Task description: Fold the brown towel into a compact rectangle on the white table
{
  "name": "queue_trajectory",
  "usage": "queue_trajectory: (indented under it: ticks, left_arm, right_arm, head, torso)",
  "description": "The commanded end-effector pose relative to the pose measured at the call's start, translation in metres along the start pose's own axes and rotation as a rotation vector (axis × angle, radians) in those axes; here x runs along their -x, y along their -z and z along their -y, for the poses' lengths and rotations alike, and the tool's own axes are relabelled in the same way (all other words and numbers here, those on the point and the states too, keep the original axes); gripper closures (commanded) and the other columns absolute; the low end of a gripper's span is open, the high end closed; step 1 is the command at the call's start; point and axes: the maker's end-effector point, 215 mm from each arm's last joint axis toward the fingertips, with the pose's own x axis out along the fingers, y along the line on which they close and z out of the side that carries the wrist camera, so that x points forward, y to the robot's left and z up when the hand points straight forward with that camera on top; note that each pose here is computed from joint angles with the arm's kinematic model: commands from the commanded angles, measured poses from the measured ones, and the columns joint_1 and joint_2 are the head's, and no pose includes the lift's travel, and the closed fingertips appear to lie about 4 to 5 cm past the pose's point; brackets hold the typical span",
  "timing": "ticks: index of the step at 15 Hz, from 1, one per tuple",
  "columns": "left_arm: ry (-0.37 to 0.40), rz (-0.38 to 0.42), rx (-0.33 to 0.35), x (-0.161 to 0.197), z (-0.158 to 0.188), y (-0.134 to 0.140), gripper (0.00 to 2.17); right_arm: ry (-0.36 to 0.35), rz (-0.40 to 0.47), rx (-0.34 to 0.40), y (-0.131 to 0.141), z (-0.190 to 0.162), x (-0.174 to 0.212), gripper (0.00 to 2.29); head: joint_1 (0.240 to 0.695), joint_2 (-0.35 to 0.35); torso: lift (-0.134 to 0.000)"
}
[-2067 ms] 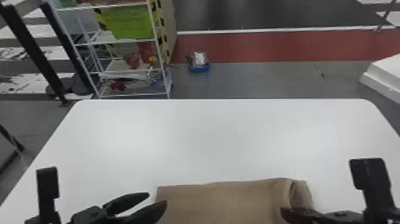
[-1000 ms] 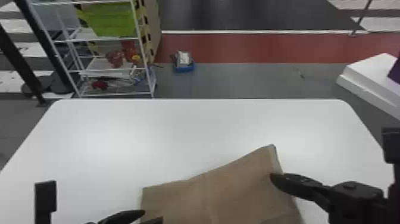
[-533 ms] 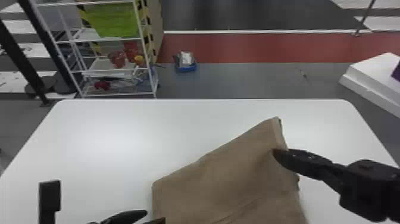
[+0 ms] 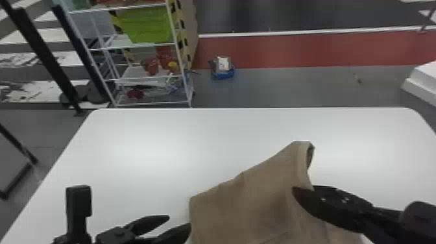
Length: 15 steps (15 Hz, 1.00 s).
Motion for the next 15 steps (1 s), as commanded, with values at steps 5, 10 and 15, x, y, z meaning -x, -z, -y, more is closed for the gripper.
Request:
queue_trajectory:
  ticks: [5, 10, 15]
  left_arm:
    - [-0.276, 0.370, -0.175, 0.082, -0.109, -0.121, 0.21]
    - [-0.298, 0.439, -0.111, 0.108, -0.140, -0.130, 0.21]
    - [-0.269, 0.426, -0.094, 0.105, -0.137, -0.123, 0.21]
  right_arm:
    - [-0.122, -0.043, 0.044, 0.010, -0.061, -0.034, 1.30]
    - [-0.248, 0.025, 0.080, -0.005, -0.121, -0.057, 1.30]
    - [-0.408, 0.331, 0.064, -0.081, -0.165, -0.058, 1.30]
  head:
    - [0.695, 0.350]
    - [0.695, 0.350]
    - [0.695, 0.350]
  torso:
    - [-0.124]
    - [-0.124]
    - [-0.124]
